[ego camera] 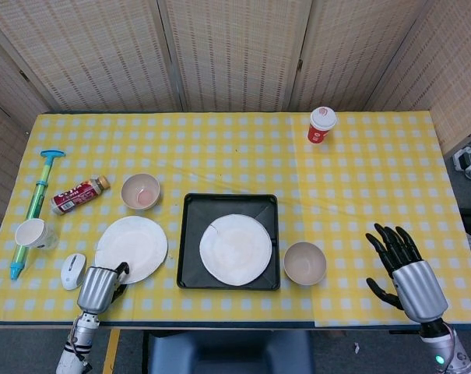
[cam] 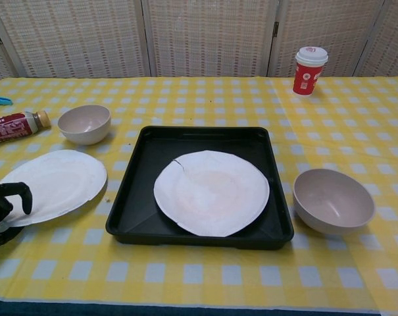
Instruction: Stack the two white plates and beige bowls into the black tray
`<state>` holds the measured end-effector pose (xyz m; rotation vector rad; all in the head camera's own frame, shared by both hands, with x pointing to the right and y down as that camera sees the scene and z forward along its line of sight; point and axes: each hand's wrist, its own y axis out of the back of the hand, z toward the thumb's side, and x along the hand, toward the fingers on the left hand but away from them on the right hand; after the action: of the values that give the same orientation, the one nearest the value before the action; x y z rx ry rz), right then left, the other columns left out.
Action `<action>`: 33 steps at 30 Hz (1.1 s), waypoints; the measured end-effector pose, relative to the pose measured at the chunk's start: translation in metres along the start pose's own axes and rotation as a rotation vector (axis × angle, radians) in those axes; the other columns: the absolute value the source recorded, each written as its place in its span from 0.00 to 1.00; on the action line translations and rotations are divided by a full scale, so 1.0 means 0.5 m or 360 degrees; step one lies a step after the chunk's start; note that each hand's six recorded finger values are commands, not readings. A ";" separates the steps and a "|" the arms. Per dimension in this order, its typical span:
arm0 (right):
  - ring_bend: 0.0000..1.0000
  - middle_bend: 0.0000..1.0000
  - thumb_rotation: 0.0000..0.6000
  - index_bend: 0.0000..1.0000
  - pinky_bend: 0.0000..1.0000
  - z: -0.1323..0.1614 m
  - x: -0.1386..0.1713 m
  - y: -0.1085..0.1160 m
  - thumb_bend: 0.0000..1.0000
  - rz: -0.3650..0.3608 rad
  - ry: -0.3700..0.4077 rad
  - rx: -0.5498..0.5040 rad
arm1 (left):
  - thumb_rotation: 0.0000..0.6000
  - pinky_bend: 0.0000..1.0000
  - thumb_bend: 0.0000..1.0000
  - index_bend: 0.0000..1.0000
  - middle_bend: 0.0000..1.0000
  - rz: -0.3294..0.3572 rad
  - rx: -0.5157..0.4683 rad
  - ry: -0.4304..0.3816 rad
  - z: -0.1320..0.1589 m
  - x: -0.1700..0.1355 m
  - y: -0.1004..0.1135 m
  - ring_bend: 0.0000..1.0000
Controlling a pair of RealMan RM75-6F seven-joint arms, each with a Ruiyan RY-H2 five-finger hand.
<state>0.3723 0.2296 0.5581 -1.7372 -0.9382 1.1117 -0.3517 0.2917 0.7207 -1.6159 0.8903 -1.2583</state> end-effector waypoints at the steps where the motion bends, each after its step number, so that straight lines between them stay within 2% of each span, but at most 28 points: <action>1: 0.00 0.00 1.00 0.00 0.00 0.000 0.000 -0.001 0.30 0.0005 0.0000 0.0001 | 1.00 1.00 0.52 0.62 1.00 0.0008 0.0006 0.0001 -0.001 0.001 0.001 1.00; 11: 0.00 0.00 1.00 0.00 0.00 0.003 -0.001 -0.006 0.30 0.0020 0.0008 0.0004 | 1.00 1.00 0.55 0.64 1.00 0.0158 0.0010 -0.0028 -0.004 0.004 0.032 1.00; 19: 0.00 0.00 1.00 0.00 0.00 0.011 0.006 -0.003 0.30 0.0017 0.0030 -0.0002 | 1.00 1.00 0.55 0.64 1.00 0.0342 0.0011 -0.0097 0.009 -0.010 0.085 1.00; 24: 0.00 0.00 1.00 0.00 0.00 0.018 0.012 0.003 0.30 0.0003 0.0059 -0.0019 | 1.00 1.00 0.55 0.64 1.00 0.0438 0.0018 -0.0160 0.037 -0.020 0.115 1.00; 33: 0.00 0.00 1.00 0.00 0.00 0.025 0.033 0.026 0.30 -0.0044 0.0113 -0.0063 | 1.00 1.00 0.55 0.64 1.00 0.0514 0.0027 -0.0297 0.119 -0.011 0.152 1.00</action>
<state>0.3677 0.2430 0.5380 -1.7791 -0.9434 1.0133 -0.2966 0.2817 0.6416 -1.4780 0.9736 -0.8745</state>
